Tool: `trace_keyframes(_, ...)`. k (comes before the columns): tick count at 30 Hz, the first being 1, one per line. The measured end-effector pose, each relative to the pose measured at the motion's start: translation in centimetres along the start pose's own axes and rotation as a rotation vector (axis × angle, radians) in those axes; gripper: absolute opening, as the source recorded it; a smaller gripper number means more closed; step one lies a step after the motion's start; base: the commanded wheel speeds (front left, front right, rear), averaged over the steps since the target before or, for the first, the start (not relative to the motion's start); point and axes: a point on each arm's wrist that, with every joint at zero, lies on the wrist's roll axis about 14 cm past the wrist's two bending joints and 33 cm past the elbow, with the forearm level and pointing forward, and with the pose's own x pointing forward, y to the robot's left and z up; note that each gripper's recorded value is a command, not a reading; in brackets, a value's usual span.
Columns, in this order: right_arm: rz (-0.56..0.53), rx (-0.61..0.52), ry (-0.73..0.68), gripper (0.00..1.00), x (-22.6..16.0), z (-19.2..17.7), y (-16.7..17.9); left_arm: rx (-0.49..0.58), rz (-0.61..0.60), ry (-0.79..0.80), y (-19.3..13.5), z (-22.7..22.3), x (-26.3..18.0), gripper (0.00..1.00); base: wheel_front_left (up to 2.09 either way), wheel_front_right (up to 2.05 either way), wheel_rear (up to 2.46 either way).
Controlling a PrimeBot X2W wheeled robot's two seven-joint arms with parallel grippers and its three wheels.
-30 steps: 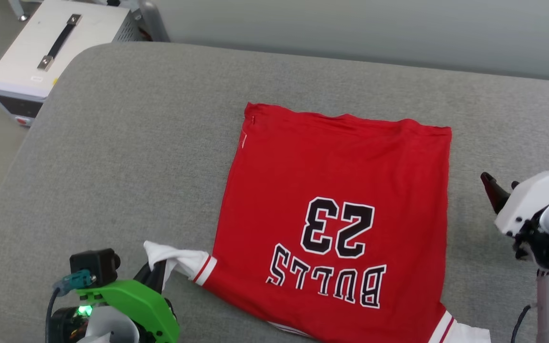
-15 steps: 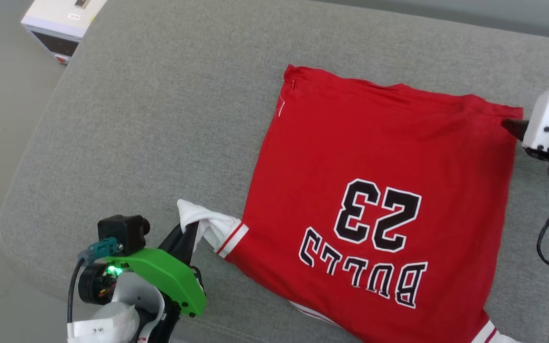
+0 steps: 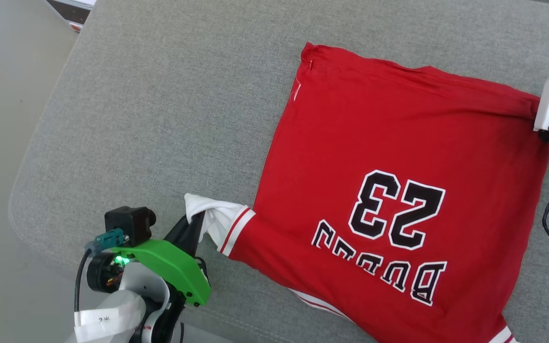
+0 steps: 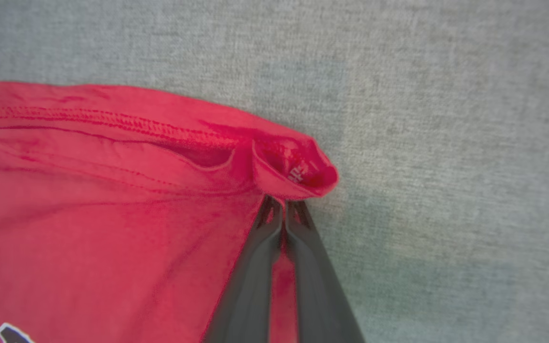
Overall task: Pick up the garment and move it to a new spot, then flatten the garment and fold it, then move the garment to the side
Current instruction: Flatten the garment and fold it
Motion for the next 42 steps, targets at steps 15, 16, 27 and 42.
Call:
trace_keyframes(15, -0.047, 0.052, -0.210, 0.00, -4.8, -1.7, -4.0, 0.004, 0.054, 0.013, 2.0, -1.2, -2.7, 0.00, 0.00, 0.00, 0.00)
trace_keyframes(16, -0.050, 0.066, -0.226, 0.00, -5.2, -2.3, -4.5, 0.003, 0.058, 0.016, 2.0, -1.2, -2.8, 0.00, 0.00, 0.00, 0.00)
trace_keyframes(27, -0.127, 0.251, -0.308, 0.00, -10.2, -13.8, -10.2, 0.024, 0.043, 0.050, 1.5, -1.7, -4.2, 0.00, 0.00, 0.00, 0.00)
trace_keyframes(42, -0.167, 0.485, -0.226, 0.00, -14.1, -29.4, -12.6, 0.061, -0.042, 0.062, -1.3, -1.6, -4.7, 0.00, 0.00, 0.00, 0.00)
